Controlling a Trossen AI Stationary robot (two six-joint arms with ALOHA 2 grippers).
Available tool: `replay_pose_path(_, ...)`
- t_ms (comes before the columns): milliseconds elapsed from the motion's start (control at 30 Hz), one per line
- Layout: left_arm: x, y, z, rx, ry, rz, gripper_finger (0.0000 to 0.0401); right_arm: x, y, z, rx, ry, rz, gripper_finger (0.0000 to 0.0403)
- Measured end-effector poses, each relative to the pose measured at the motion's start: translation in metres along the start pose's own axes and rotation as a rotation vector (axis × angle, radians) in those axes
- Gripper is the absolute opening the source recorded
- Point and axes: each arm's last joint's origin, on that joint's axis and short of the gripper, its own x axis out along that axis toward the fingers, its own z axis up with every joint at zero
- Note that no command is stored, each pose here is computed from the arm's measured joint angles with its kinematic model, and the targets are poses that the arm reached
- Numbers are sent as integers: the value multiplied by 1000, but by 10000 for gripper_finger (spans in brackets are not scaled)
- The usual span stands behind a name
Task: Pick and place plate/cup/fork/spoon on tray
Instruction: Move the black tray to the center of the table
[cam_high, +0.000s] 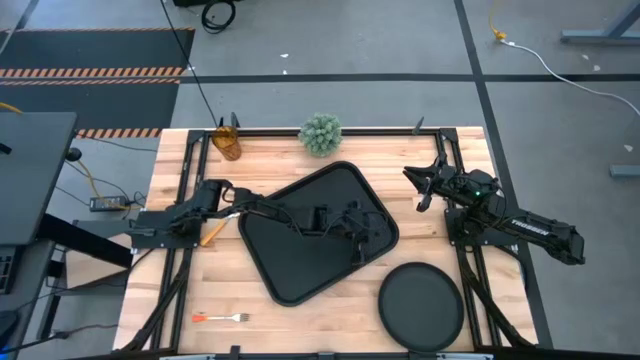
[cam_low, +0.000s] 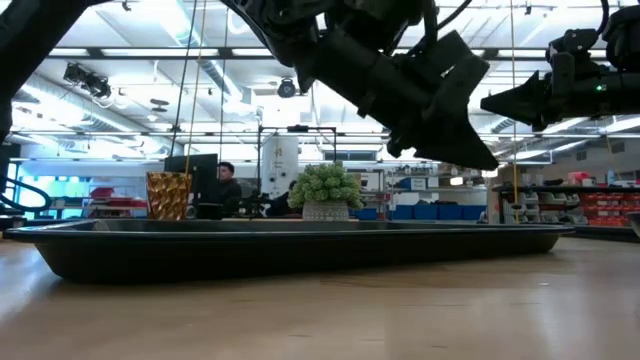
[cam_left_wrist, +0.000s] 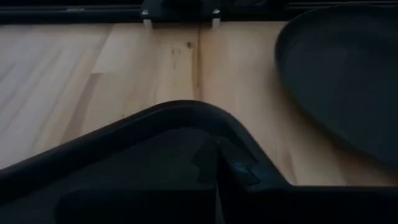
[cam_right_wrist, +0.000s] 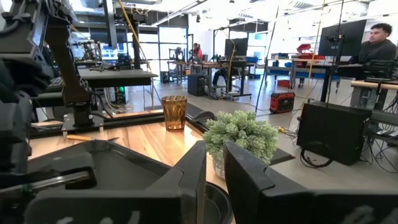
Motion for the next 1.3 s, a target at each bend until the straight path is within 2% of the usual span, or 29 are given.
replay_pose_path(267, -1, -5, 5, -6, -55, -15, 5, 0, 0, 0, 0, 0, 0, 61)
replay_pose_path(467, 0, -3, 2, -2, -19, 2, 5, 0, 0, 0, 0, 0, 0, 61)
replay_pose_path(633, 7, -1, -10, -13, 23, 118, 5, 0, 0, 0, 0, 0, -1, 61)
replay_pose_path(900, 29, -1, -33, -45, 10, 150, 5, 0, 0, 0, 0, 0, 0, 61)
replay_pose_path(1067, 39, -1, -52, -57, 58, 169, 5, 0, 0, 0, 0, 0, 0, 61)
replay_pose_path(1300, 39, -19, -54, -50, 69, 19, 5, 0, 0, 0, 0, 0, -1, 61)
